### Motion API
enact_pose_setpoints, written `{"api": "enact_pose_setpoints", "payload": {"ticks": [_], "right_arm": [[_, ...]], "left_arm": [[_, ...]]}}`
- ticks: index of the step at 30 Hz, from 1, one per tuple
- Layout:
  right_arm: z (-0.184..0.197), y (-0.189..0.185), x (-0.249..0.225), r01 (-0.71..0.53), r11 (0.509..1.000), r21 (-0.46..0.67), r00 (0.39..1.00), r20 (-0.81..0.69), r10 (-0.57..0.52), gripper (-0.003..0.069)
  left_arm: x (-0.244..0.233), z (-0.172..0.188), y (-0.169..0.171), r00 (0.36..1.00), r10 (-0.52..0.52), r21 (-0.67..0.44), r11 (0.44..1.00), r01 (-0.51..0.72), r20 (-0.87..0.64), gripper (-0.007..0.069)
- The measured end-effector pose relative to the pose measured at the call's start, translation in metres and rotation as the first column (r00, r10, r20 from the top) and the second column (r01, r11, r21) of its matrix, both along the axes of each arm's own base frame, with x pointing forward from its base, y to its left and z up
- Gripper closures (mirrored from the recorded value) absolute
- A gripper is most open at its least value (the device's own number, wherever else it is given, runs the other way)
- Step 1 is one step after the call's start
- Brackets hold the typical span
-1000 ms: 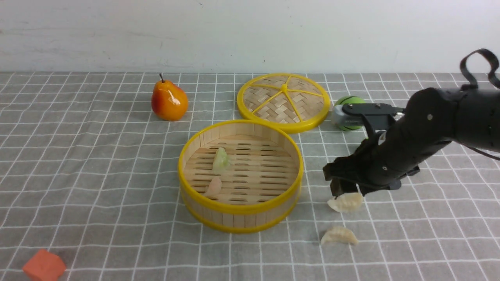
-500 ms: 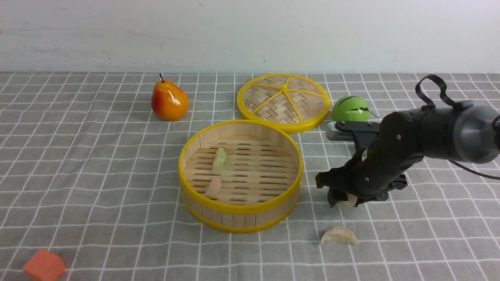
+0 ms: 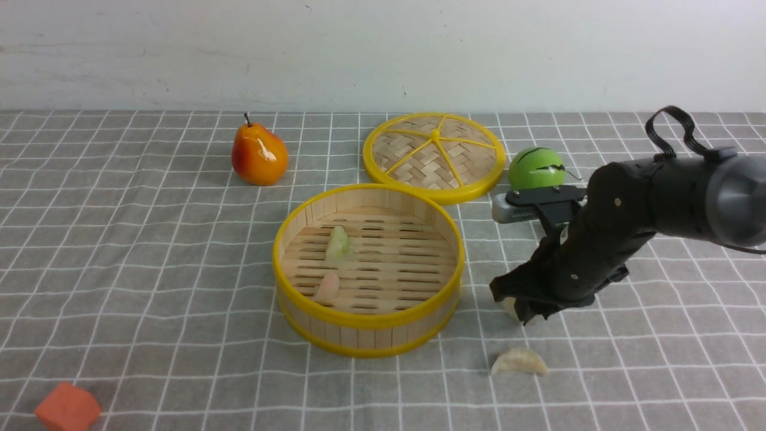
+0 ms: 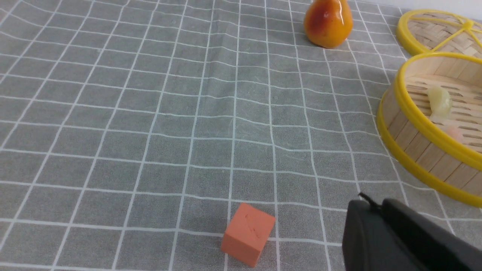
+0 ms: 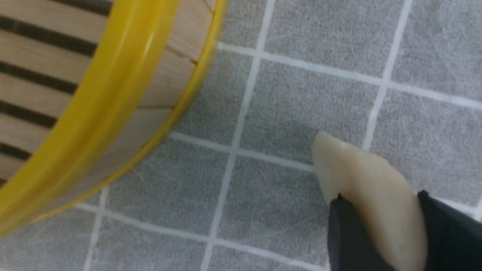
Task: Put the dumplings into the steamer on the table with the grey tablecloth.
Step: 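Reach for and grasp a dumpling lying on the table beside the steamer, then place the dumpling in the bamboo steamer basket with the right gripper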
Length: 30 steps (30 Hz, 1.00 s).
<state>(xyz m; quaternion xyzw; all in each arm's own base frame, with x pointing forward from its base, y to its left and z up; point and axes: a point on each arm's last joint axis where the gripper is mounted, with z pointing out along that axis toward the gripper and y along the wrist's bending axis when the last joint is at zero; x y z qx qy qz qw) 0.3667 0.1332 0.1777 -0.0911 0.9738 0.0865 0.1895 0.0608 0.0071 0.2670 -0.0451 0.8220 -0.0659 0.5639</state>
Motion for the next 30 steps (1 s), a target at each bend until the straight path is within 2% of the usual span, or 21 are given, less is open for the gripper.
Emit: {"api": "enact_pose_setpoints", "payload": {"ticks": [8,17,21,25,26,30], "right_arm": [[0.059,-0.001,-0.005,-0.015,0.998,0.059,0.979,0.203,0.003,0.0458],[0.096,0.038,0.0,-0.086,0.981,0.173,0.913,0.407,0.009,0.0458],[0.086,0.061,0.005,-0.112,0.971,0.212,0.89,0.455,0.004,0.0458],[0.054,0.086,0.013,-0.139,0.968,0.211,0.877,0.48,0.021,0.0458],[0.034,0.094,0.017,-0.141,0.968,0.206,0.879,0.476,0.027,0.0458],[0.001,0.099,0.022,-0.131,0.974,0.186,0.897,0.44,0.037,0.0458]], "left_arm": [[0.0,0.001,0.0,1.0,-0.001,0.011,1.0,0.001,0.013,0.0585],[0.001,0.004,0.0,0.999,-0.013,0.023,1.0,0.012,0.044,0.0585],[0.001,0.004,-0.001,0.999,-0.015,0.022,1.0,0.014,0.047,0.0585],[0.001,0.004,-0.001,0.999,-0.016,0.022,1.0,0.015,0.048,0.0585],[0.001,0.004,-0.001,0.999,-0.016,0.023,1.0,0.015,0.049,0.0585],[0.001,0.004,-0.001,0.999,-0.016,0.023,1.0,0.015,0.049,0.0585]]}}
